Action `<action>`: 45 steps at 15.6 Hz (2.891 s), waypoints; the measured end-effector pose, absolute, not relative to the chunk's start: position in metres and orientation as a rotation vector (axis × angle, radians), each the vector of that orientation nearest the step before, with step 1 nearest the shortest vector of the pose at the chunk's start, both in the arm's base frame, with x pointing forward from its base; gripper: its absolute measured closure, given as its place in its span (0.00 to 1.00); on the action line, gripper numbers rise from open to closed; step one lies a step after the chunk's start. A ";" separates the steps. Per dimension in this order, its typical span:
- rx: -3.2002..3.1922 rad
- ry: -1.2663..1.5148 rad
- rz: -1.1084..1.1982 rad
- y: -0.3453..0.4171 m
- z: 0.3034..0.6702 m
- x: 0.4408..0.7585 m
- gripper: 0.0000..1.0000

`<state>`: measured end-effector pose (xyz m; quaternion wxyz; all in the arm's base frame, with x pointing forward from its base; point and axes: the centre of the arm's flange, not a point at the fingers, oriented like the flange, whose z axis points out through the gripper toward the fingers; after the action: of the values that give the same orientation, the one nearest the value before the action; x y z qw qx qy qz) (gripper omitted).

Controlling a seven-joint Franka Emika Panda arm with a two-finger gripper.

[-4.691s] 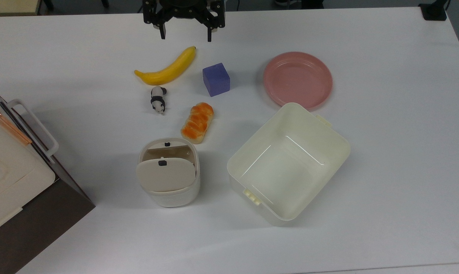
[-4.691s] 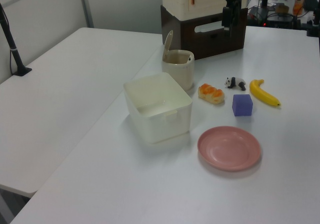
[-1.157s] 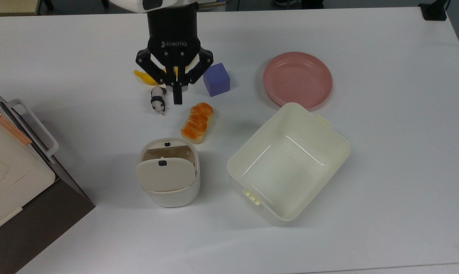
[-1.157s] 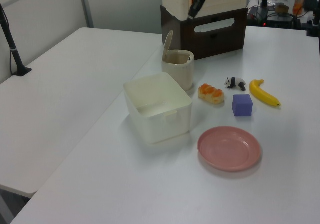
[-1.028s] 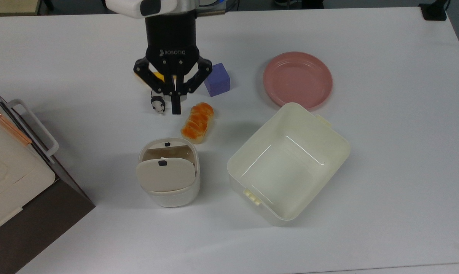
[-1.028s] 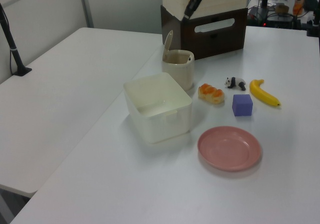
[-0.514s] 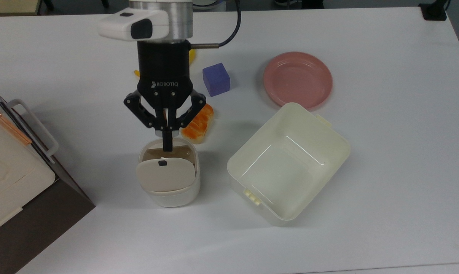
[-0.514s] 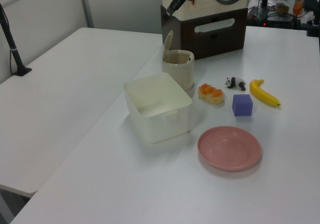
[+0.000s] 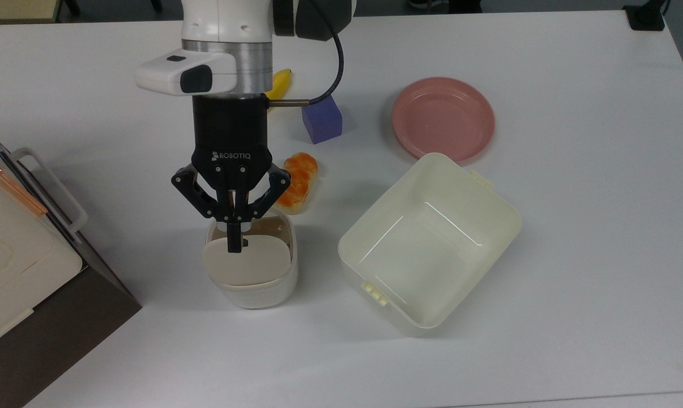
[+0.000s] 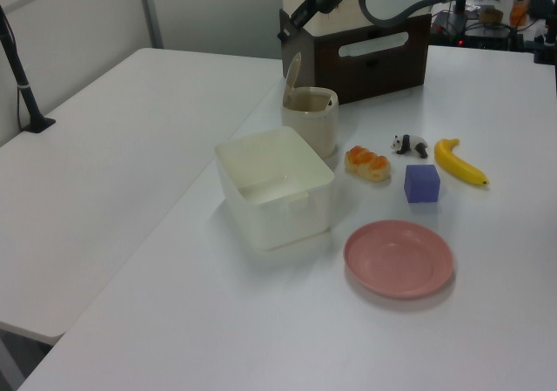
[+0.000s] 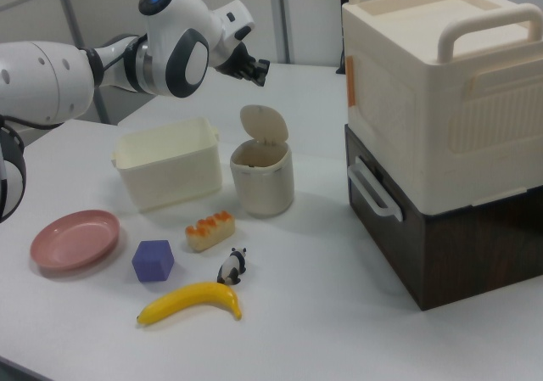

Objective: Close the trash can
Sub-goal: 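Push the raised lid down with the gripper fingers until it shuts, then lift the gripper up off the closed lid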

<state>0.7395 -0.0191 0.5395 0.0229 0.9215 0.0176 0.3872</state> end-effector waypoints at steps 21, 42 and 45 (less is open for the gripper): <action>3.006 0.053 0.703 -0.040 0.500 0.734 0.99; 3.076 0.101 0.356 -0.039 0.441 0.721 0.99; 3.075 0.101 0.363 -0.039 0.444 0.721 0.99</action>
<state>0.7210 -0.0388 0.4438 0.0220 0.9924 0.0326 0.1170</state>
